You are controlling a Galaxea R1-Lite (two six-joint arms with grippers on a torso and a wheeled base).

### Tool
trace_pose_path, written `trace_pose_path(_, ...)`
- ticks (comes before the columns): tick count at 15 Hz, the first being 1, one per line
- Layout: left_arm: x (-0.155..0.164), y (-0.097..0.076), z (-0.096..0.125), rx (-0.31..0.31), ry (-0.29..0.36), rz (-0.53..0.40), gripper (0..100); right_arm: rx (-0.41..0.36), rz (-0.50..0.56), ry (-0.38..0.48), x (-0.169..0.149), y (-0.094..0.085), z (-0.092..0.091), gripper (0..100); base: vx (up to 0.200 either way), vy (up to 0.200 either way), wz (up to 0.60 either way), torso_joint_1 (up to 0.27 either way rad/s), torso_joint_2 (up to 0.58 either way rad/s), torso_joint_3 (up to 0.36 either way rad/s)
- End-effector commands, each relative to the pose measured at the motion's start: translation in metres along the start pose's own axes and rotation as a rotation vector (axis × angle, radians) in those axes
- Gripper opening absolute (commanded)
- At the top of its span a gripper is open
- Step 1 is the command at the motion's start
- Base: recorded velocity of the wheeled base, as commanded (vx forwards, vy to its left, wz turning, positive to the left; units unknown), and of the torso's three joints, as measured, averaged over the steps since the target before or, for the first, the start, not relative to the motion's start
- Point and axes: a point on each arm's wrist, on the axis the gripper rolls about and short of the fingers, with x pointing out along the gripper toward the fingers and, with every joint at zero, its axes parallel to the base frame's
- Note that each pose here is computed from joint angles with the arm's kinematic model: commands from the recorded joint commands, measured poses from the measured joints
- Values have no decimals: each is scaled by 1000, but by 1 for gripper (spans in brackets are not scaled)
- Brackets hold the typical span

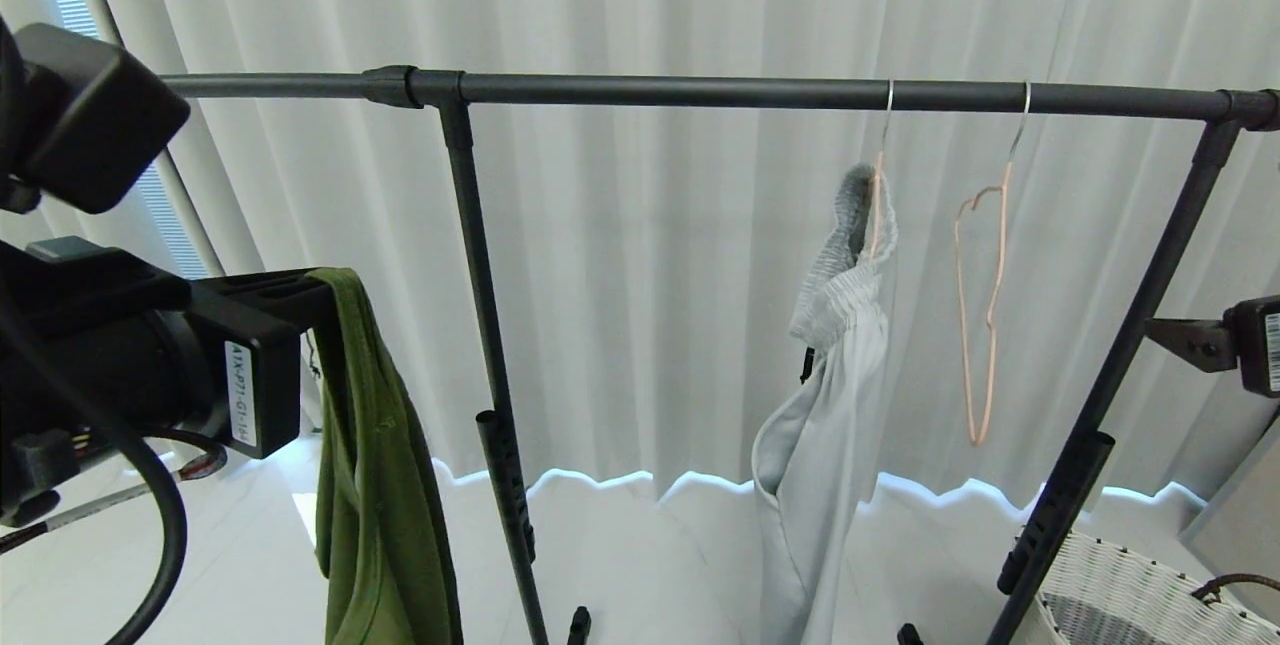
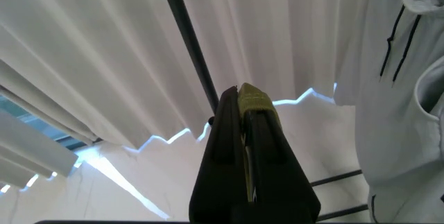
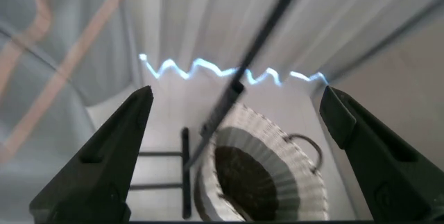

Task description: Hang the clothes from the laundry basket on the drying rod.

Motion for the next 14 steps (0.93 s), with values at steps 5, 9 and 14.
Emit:
trace_pose_path(5, 0, 0, 0, -3, -4, 0, 0, 108, 71, -81, 42, 35, 45, 100, 0, 0, 0, 0, 0, 0)
trace_pose_path(9, 0, 0, 0, -3, -6, -1, 0, 93, 146, -86, 55, 66, 59, 100, 0, 0, 0, 0, 0, 0)
trace_pose_path(14, -1, 0, 0, -4, -7, 1, 0, 125, 138, 38, 82, 85, 44, 100, 0, 0, 0, 0, 0, 0)
